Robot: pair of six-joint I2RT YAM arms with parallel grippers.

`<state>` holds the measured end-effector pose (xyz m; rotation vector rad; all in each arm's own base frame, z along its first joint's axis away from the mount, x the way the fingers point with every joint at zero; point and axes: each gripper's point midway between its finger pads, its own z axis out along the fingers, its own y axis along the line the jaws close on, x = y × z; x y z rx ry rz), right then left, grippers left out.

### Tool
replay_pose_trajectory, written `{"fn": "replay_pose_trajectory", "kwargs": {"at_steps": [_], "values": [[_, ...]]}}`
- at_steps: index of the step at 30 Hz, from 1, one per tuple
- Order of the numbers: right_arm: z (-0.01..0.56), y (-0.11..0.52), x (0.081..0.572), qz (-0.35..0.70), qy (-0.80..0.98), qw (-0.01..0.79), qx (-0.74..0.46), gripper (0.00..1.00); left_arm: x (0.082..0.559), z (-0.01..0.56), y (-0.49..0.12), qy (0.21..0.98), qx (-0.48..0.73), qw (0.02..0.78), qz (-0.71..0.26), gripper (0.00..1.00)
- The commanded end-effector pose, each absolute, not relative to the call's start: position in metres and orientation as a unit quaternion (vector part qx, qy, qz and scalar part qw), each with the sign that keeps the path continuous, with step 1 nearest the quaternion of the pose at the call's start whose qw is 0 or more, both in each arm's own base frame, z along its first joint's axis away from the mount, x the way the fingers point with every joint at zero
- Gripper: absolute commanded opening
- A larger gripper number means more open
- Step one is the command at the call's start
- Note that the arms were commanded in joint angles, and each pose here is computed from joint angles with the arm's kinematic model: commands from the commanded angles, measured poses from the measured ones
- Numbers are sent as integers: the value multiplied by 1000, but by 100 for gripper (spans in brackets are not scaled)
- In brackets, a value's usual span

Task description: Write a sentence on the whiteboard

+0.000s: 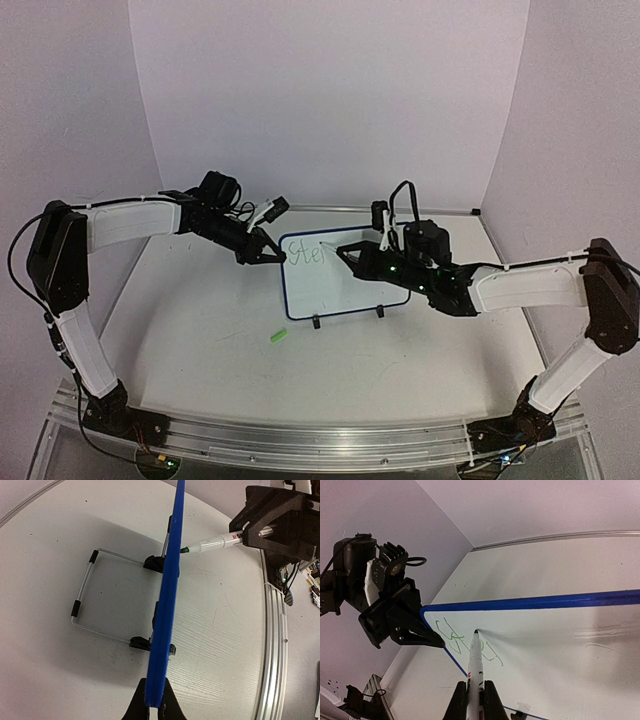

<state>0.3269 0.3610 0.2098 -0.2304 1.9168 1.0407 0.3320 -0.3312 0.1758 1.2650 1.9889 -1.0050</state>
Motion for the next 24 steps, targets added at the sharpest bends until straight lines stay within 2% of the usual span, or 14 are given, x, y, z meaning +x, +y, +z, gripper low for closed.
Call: {"fn": "replay_pose_trajectory", "kwargs": {"at_steps": [1, 14, 24], "values": [[222, 363, 339, 416, 768, 479, -84, 0, 331, 177, -333, 749, 482, 286, -353, 0], [221, 338, 337, 391, 772, 499, -53, 0, 330, 175, -333, 750, 482, 284, -354, 0], [206, 342, 329, 392, 784, 476, -72, 0, 330, 175, -334, 749, 482, 284, -354, 0]]}}
